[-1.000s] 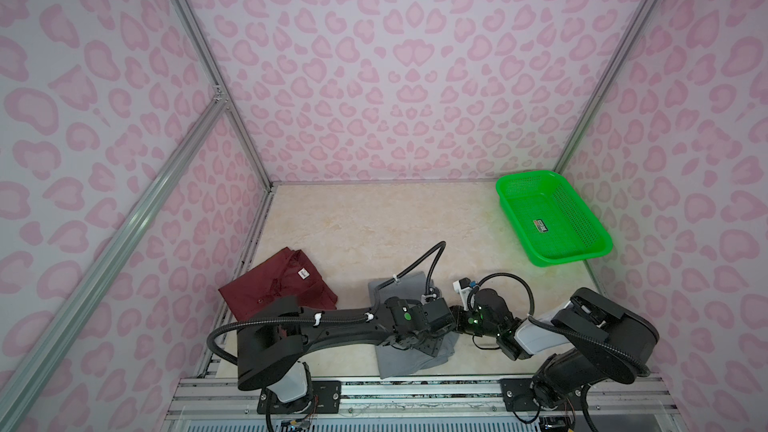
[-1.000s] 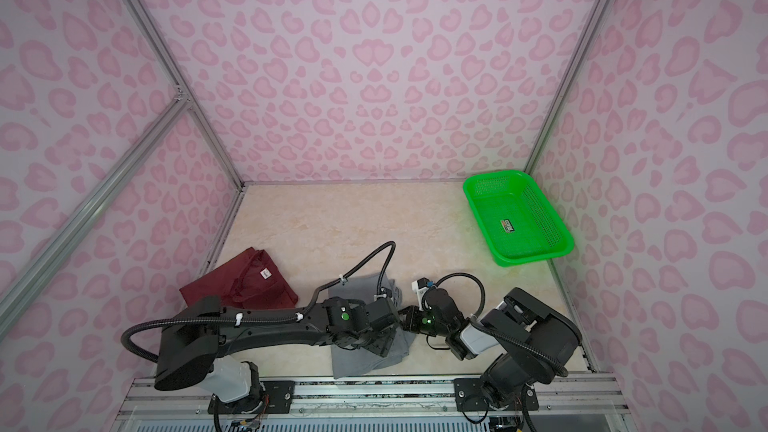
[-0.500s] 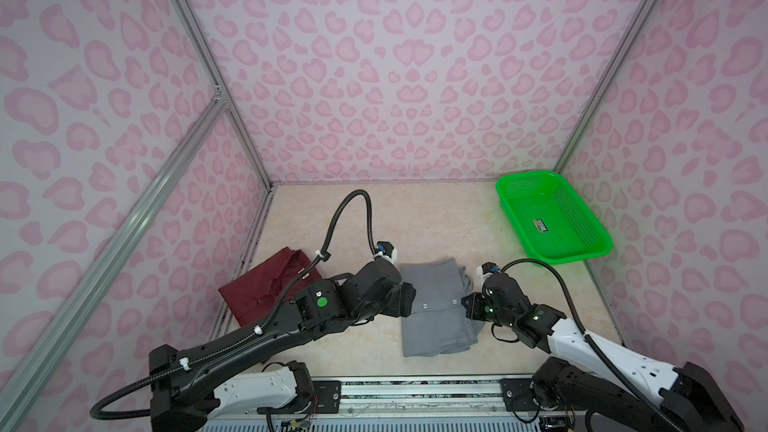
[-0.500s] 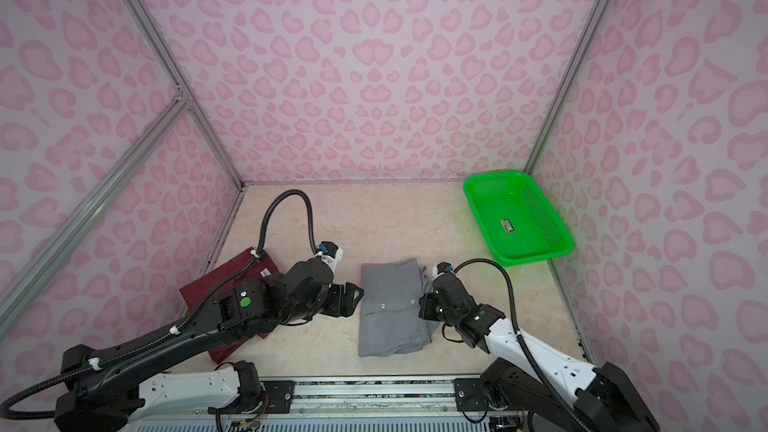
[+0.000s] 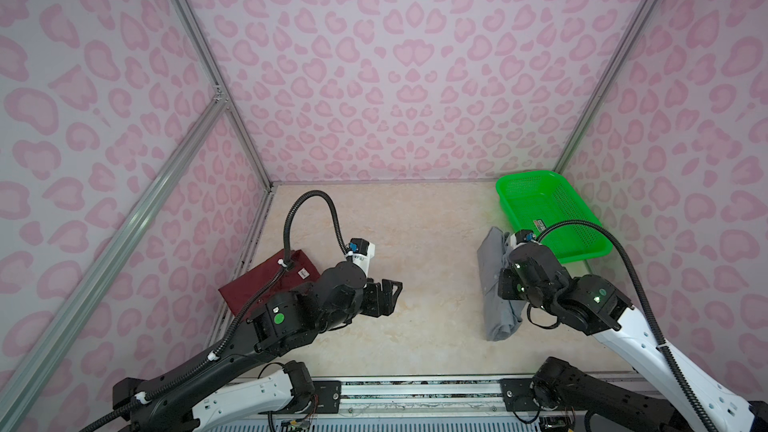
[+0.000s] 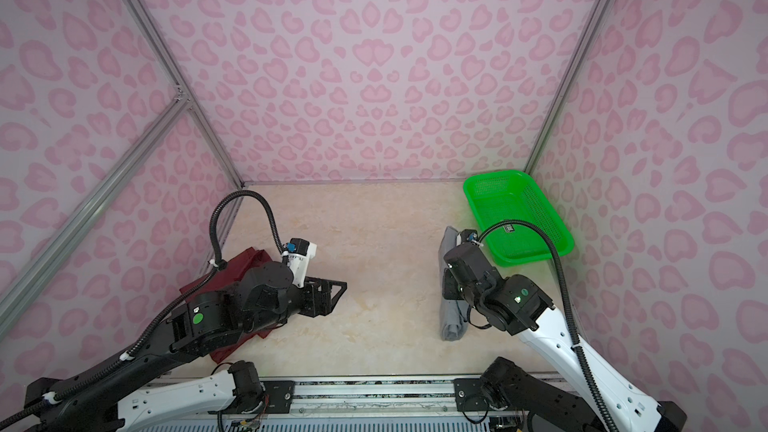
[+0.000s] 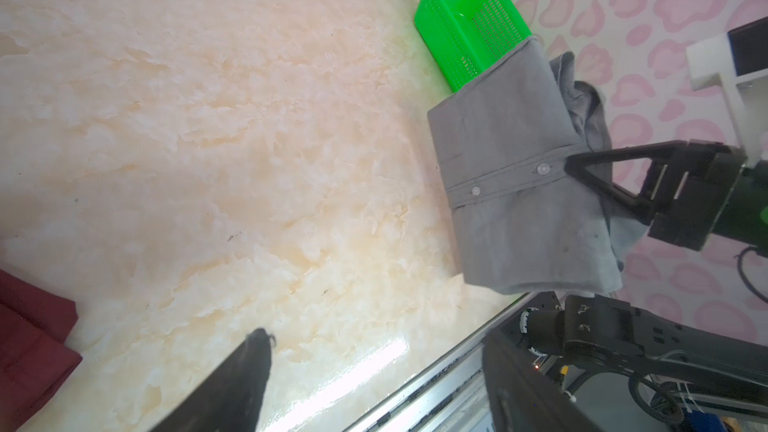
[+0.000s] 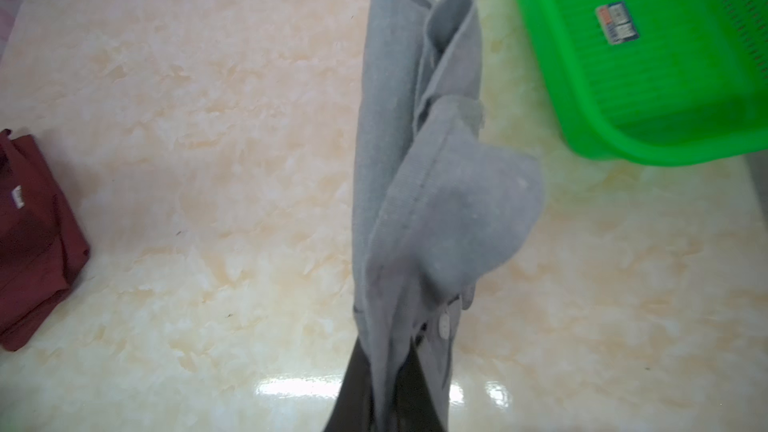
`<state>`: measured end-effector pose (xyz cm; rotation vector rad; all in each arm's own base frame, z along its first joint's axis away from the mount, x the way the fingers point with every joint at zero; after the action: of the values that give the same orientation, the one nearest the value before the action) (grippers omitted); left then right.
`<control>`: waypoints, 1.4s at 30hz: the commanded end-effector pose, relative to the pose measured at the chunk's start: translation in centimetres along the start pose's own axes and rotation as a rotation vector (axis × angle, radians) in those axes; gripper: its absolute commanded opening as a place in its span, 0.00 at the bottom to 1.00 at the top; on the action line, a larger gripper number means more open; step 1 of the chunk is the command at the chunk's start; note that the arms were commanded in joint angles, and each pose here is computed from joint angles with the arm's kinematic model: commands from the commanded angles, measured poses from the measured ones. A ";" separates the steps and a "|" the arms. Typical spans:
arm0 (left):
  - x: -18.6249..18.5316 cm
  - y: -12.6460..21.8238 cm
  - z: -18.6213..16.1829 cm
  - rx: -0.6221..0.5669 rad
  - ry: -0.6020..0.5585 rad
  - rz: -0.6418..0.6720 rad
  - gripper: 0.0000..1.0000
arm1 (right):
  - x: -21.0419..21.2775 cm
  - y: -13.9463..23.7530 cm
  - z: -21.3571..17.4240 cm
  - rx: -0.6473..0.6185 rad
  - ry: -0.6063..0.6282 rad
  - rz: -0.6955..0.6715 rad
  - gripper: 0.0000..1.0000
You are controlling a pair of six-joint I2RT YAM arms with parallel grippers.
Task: Fold and stack the long sleeve shirts
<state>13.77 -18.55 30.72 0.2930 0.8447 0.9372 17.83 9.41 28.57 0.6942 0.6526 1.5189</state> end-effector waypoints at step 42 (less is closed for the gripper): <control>10.7 0.2 -8.7 -0.022 0.242 0.136 0.82 | 25.9 -7.0 -6.5 0.339 0.421 0.345 0.77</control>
<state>10.14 -10.04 19.50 0.2523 1.0231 1.1450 16.92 35.99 19.90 0.7780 1.1527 1.8878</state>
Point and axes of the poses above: each gripper's point midway between its finger pads, its own y axis back along the fingers, its own x axis along the line the jaws close on, z = x × y, the point moved 6 cm from there along y, back along the fingers, and after that the axes turned 4 degrees about y, right-handed, at the moved point
